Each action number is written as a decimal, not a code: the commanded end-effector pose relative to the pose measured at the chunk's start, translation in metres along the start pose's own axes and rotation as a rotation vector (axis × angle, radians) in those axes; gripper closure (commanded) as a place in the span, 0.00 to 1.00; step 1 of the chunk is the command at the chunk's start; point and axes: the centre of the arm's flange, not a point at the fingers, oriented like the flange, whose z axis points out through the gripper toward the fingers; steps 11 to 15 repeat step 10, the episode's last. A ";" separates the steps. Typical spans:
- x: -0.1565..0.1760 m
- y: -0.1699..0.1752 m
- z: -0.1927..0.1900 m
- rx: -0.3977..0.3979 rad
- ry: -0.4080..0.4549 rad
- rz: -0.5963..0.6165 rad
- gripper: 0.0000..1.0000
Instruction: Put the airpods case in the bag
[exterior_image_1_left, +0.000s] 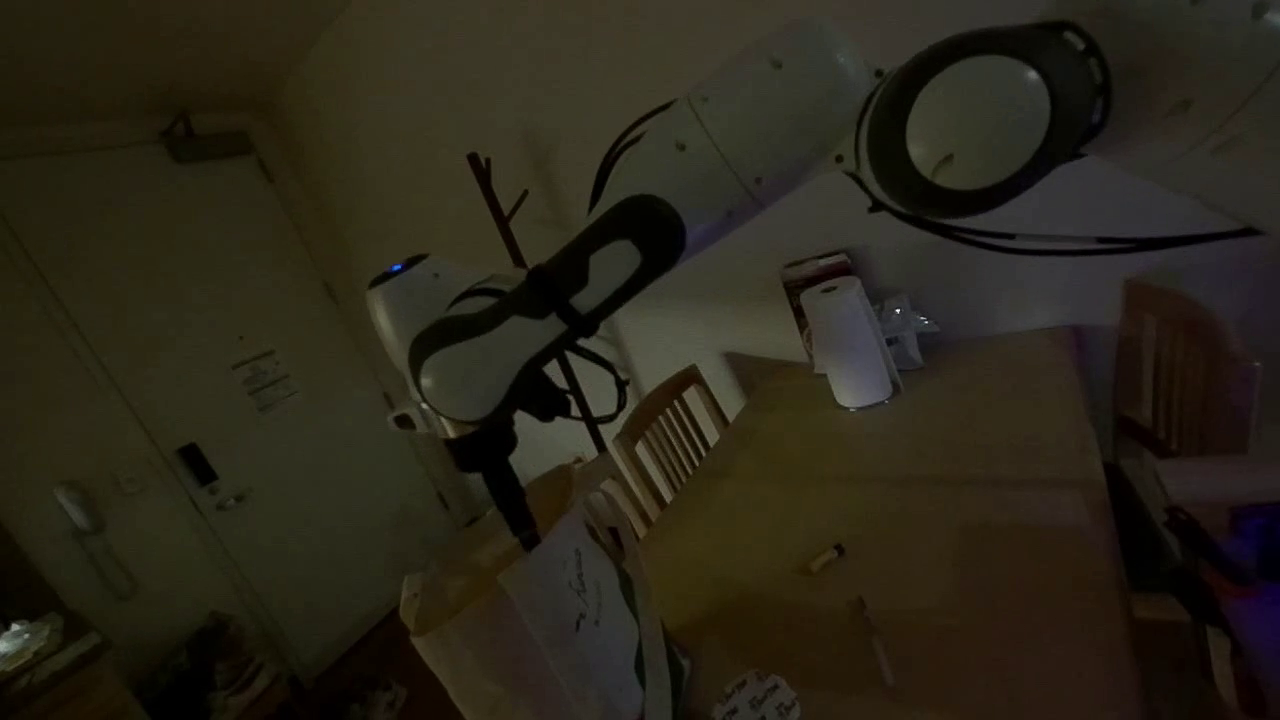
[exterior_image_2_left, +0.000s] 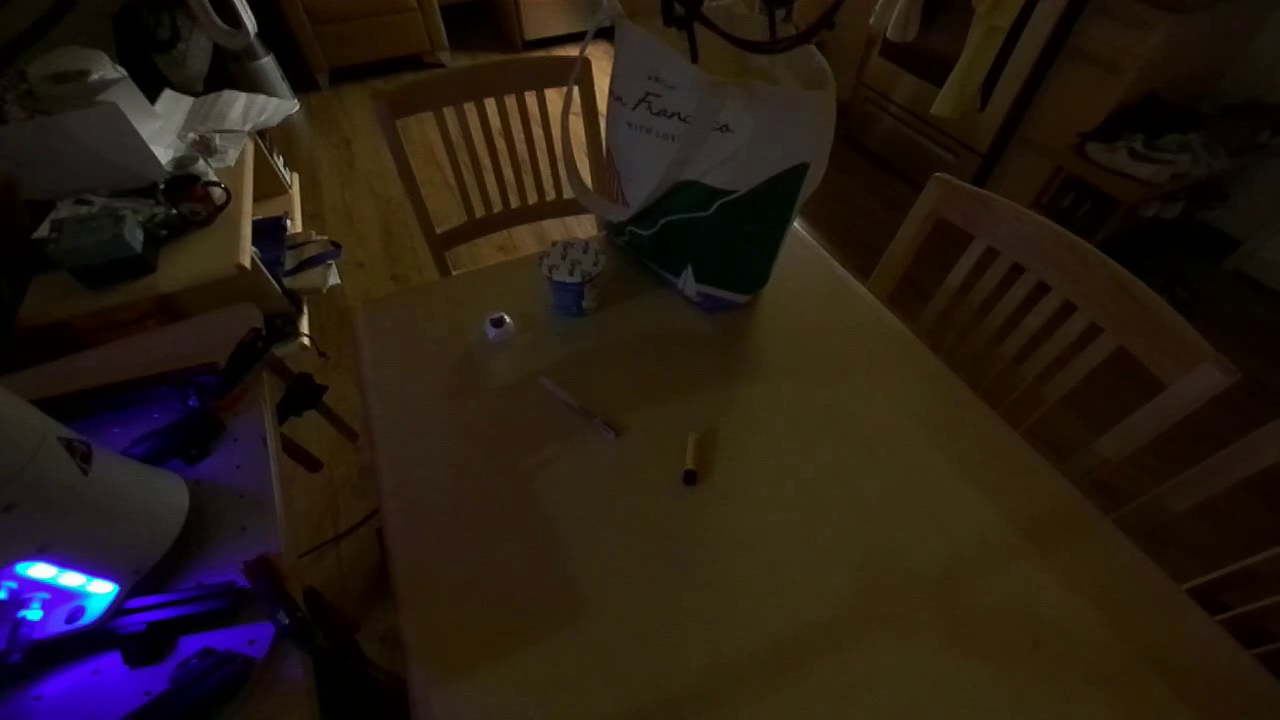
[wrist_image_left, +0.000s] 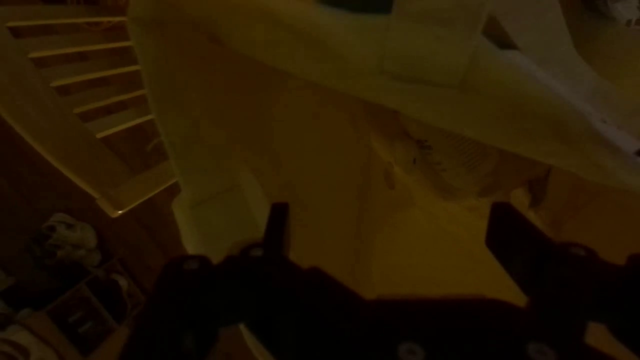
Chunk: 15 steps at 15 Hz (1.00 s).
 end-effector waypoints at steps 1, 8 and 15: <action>-0.035 -0.019 -0.042 -0.026 -0.007 0.109 0.00; -0.036 -0.013 -0.074 -0.034 -0.007 0.166 0.00; -0.040 -0.016 -0.075 -0.031 -0.013 0.166 0.00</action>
